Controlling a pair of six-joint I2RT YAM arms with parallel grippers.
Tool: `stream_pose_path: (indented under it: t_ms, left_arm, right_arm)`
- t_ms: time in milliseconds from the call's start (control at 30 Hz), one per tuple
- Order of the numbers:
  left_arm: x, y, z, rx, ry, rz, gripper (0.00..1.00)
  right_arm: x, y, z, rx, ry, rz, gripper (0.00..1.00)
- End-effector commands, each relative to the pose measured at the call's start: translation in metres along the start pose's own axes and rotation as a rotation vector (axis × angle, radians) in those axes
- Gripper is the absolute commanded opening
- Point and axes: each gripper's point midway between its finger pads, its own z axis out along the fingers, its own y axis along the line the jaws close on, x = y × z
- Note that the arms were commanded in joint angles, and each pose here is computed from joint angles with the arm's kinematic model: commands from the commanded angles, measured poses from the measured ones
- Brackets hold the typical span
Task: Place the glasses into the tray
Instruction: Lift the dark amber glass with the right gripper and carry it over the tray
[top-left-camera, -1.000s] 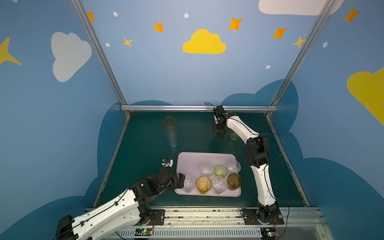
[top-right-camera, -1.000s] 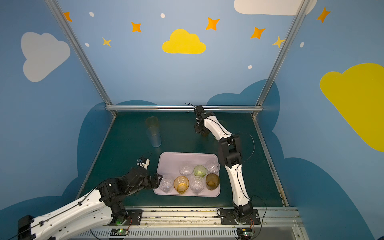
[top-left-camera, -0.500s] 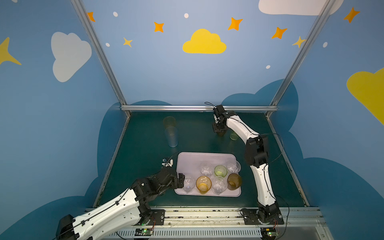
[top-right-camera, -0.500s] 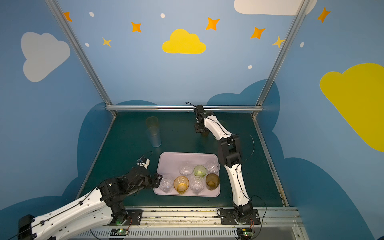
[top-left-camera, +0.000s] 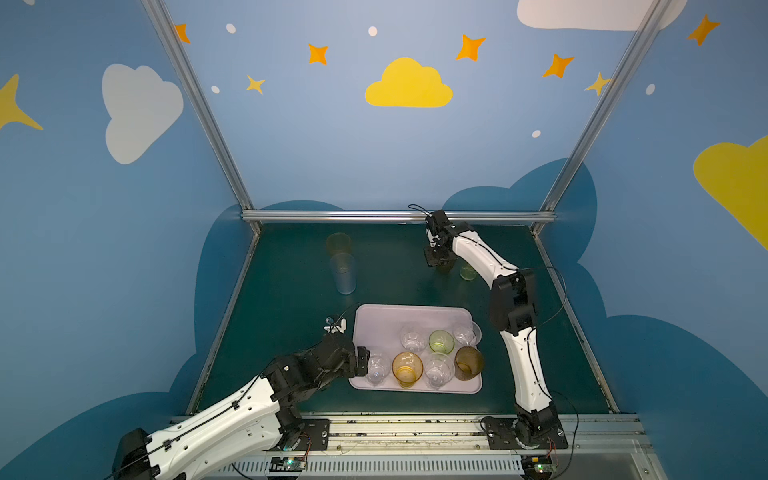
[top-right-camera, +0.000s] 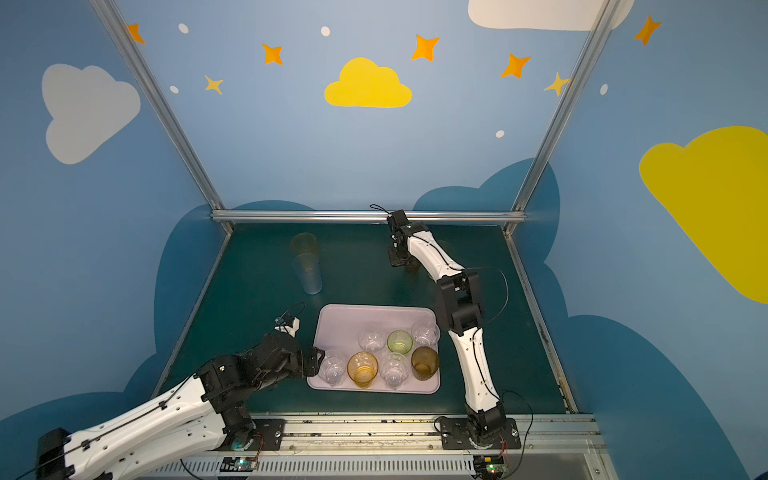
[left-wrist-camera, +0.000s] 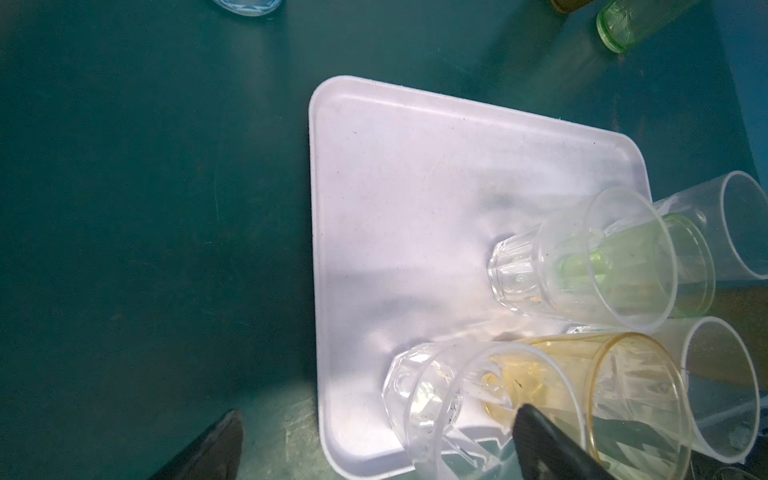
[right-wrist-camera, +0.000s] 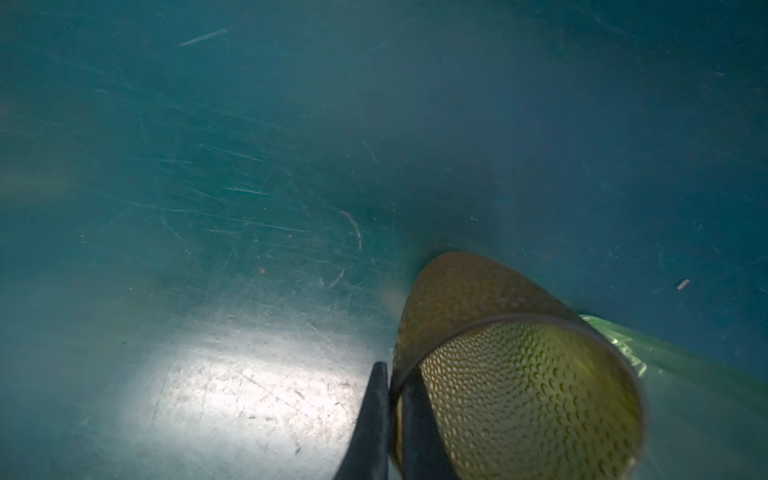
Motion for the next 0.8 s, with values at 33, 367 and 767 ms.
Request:
stream_pose_path:
  t_ms: [33, 367, 767]
  left_arm:
    - [-0.008, -0.006, -0.004, 0.019, -0.019, -0.004, 1.00]
    - [-0.007, -0.007, -0.007, 0.032, -0.014, -0.013, 1.00]
    - [-0.008, -0.011, -0.008, 0.055, -0.016, -0.024, 1.00]
  right_arm:
    - [-0.001, 0.012, -0.011, -0.049, -0.001, 0.001, 0.00]
    - [0.001, 0.039, -0.039, -0.127, -0.038, -0.026, 0.00]
    - [0.013, 0.069, -0.084, -0.176, -0.079, -0.066, 0.00]
